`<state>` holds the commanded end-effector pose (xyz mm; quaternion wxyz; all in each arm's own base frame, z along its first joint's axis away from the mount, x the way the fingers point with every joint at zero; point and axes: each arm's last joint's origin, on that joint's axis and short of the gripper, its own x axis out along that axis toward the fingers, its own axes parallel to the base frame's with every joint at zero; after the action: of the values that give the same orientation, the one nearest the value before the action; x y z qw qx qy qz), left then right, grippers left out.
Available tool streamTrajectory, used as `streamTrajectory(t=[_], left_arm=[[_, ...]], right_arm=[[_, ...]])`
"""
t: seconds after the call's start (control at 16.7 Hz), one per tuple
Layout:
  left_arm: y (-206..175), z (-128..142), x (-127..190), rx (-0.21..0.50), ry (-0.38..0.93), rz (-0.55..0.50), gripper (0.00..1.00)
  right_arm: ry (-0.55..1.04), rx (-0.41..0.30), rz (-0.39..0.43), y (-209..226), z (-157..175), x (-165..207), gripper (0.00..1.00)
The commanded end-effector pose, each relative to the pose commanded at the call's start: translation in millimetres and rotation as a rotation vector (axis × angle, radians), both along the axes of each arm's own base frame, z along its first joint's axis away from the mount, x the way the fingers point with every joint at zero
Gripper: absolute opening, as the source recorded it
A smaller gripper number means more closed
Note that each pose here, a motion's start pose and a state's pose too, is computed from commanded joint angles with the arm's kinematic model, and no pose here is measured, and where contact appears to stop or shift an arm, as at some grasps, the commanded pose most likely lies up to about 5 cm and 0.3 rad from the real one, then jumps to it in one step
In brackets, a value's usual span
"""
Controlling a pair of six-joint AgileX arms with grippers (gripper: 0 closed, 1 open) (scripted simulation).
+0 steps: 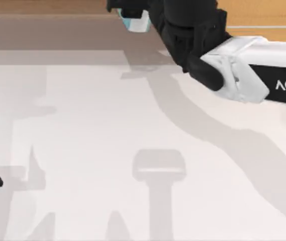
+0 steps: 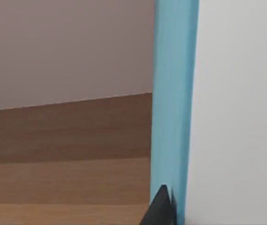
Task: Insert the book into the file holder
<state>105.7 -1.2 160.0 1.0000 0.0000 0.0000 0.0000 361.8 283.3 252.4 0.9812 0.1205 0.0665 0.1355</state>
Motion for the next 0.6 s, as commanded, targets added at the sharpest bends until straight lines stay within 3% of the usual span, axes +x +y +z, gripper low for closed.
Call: streamTrajectory(t=[0.36,0.6], left_arm=[[0.0,0.0,0.0,0.0,0.0,0.0,1.0],[0.0,0.0,0.0,0.0,0.0,0.0,1.0]], right_arm=[[0.269,0.239,0.179,-67.7,-19.2,-61.9,0.0],[0.466,0.438,0.152,-127.6,-47.3,-79.4,0.0]])
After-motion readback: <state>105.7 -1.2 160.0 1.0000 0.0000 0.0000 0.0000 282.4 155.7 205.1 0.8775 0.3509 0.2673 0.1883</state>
